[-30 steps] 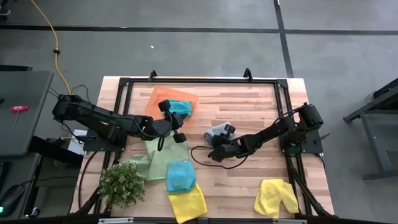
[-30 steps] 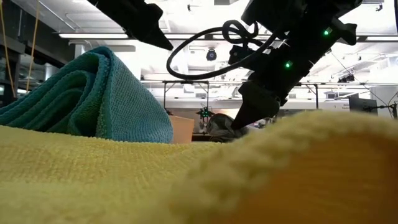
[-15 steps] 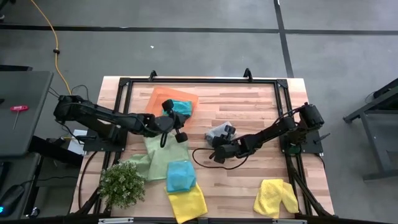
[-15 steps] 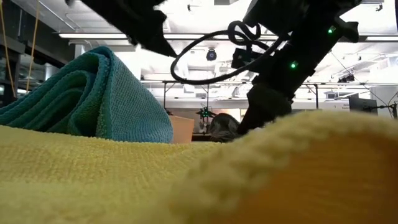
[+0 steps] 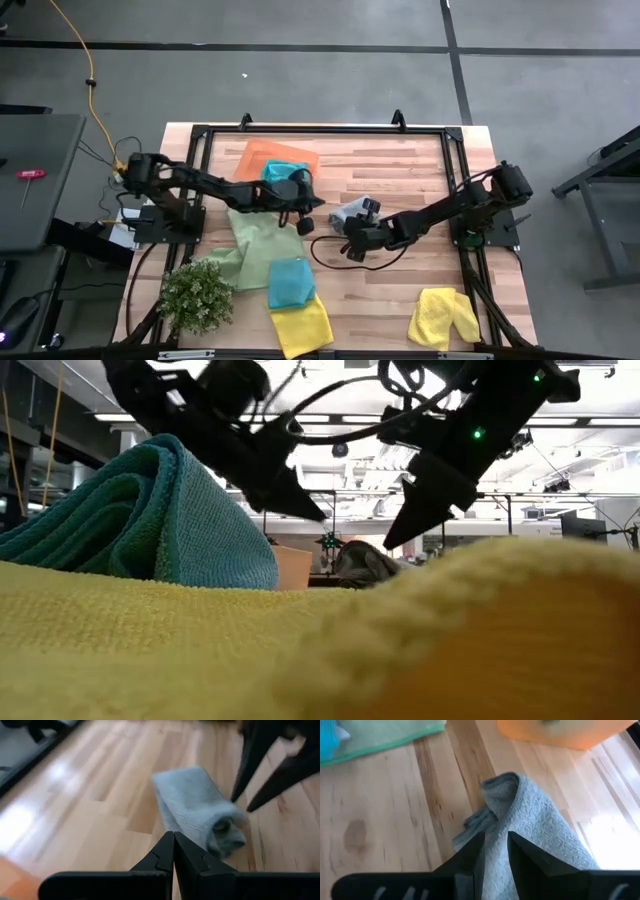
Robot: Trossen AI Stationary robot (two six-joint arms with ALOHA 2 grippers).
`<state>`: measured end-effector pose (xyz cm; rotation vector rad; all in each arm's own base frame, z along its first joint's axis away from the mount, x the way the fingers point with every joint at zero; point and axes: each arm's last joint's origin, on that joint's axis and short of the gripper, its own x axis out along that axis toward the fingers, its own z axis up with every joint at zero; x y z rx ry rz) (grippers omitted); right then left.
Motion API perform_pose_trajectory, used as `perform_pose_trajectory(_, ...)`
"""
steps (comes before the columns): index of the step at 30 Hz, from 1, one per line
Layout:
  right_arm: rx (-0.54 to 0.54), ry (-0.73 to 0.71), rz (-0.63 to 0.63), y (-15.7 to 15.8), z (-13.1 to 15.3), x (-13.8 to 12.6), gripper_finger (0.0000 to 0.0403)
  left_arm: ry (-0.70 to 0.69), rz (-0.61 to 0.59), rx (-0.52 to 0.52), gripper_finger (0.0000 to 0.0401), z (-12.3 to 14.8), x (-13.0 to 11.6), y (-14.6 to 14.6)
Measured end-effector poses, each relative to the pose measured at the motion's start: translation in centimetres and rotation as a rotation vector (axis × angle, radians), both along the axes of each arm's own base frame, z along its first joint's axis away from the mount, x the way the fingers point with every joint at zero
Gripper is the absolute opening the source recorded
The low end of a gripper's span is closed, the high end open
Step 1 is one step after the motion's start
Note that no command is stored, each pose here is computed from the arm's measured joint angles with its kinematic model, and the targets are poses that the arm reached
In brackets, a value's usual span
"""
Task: Fold microfiber towels
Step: Put the gray microfiber cloth into the orange bin
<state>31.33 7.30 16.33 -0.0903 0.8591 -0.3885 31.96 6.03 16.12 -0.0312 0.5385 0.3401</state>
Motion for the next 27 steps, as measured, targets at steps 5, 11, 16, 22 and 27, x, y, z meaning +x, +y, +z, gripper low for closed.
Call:
perform_pose_trajectory(5,-0.019,-0.015,0.02,-0.1,0.7,-0.1,0.0073,0.046,0.014,0.021,0.0,-1.5,1.8,0.5)
perform_pose_trajectory(11,-0.014,-0.039,0.012,-0.4,1.0,0.1,0.0073,0.068,0.011,0.028,0.0,-2.3,2.6,0.4)
perform_pose_trajectory(16,-0.136,-0.04,-0.039,-0.8,1.3,-0.1,0.0073,0.118,-0.025,0.106,0.0,-2.9,2.7,0.3)
perform_pose_trajectory(22,-0.146,0.051,-0.168,-2.0,2.5,-2.6,0.0074,0.101,0.033,0.212,0.0,2.2,0.9,0.2)
perform_pose_trajectory(27,-0.159,0.169,-0.386,-3.5,3.3,-6.3,0.0091,-0.021,0.062,0.207,0.0,6.8,-1.2,-0.4)
